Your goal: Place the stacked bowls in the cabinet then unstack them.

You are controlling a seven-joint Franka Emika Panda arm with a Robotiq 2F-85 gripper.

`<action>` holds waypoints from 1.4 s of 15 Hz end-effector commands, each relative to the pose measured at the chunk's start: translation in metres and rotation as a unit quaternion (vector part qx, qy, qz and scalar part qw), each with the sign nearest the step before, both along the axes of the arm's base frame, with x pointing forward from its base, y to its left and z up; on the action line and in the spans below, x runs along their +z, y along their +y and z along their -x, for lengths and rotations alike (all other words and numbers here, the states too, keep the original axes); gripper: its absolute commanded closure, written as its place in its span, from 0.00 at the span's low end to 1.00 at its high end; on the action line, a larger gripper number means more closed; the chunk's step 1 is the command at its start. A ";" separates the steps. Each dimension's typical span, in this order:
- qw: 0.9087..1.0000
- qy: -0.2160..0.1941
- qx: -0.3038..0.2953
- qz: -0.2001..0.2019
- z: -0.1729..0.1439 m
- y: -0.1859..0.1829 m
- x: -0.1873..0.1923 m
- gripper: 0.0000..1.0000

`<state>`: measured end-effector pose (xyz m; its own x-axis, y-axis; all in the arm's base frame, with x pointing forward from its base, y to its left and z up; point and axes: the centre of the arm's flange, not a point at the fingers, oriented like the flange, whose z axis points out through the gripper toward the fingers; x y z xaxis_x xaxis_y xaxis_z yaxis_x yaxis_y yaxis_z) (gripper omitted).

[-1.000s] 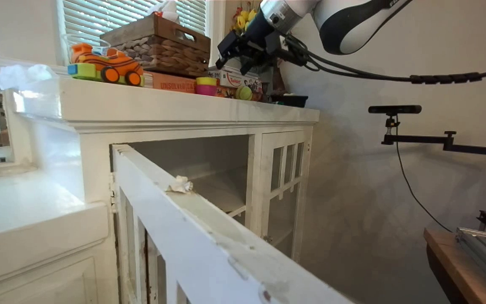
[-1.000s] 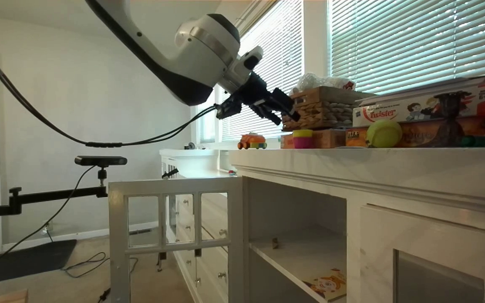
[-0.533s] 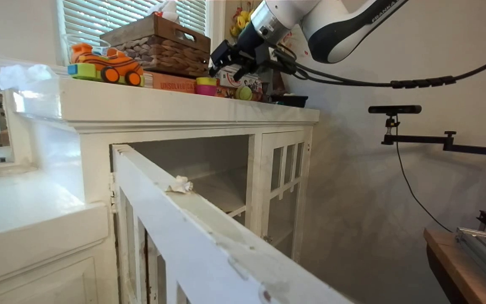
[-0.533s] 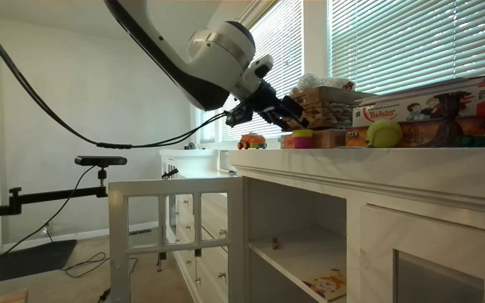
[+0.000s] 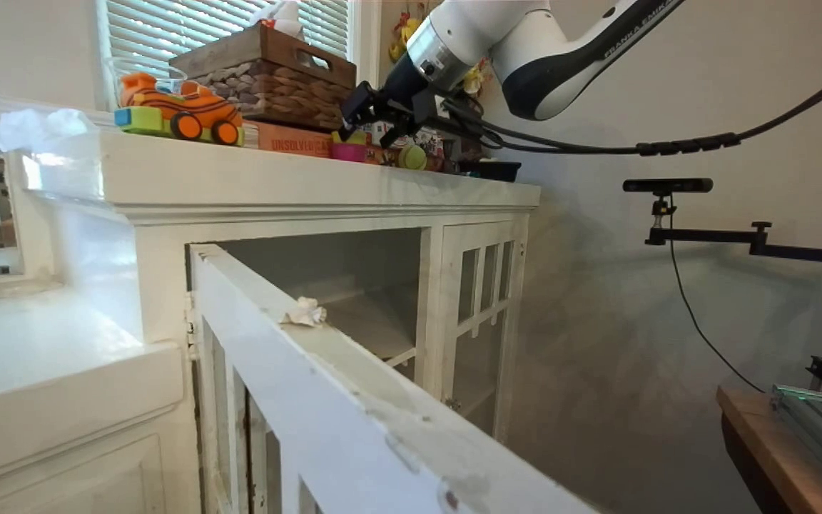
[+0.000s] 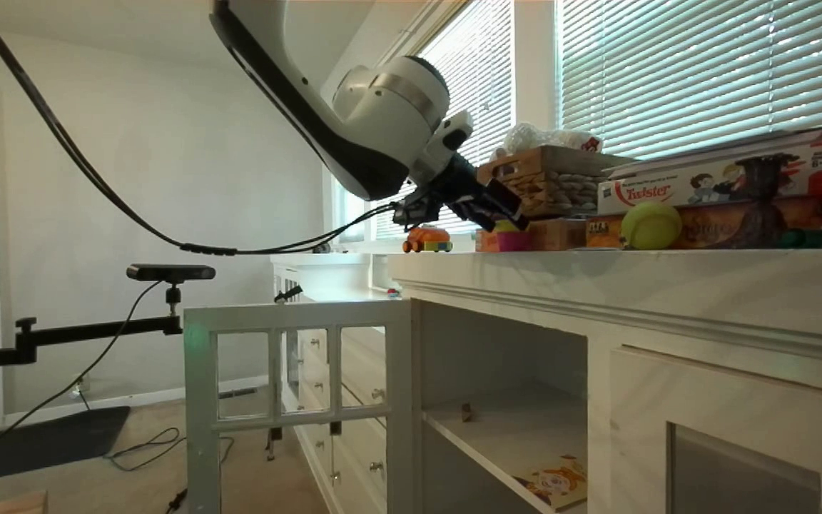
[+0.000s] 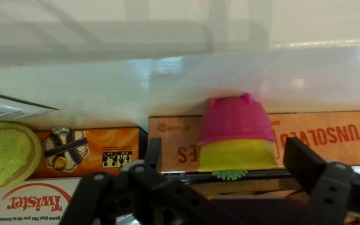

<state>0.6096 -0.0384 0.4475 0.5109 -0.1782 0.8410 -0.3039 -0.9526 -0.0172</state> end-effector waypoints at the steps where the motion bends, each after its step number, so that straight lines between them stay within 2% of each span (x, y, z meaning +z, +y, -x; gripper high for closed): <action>1: 1.000 -0.016 -0.001 -0.001 -0.017 0.004 -0.013 0.00; 9: 1.000 -0.027 -0.004 0.002 -0.030 0.007 -0.021 0.01; 10: 1.000 -0.029 -0.005 0.001 -0.031 0.007 -0.022 0.07; 12: 1.000 -0.031 -0.006 0.001 -0.034 0.008 -0.023 0.31; 13: 0.999 -0.033 -0.007 0.001 -0.035 0.008 -0.023 0.40; 16: 0.999 -0.037 -0.006 0.001 -0.037 0.009 -0.022 0.61; 21: 0.999 -0.034 -0.009 -0.004 -0.034 0.011 -0.019 0.63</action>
<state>0.6384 -0.0312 0.4309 0.4662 -0.1803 0.8661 -0.3089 -0.9506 -0.0316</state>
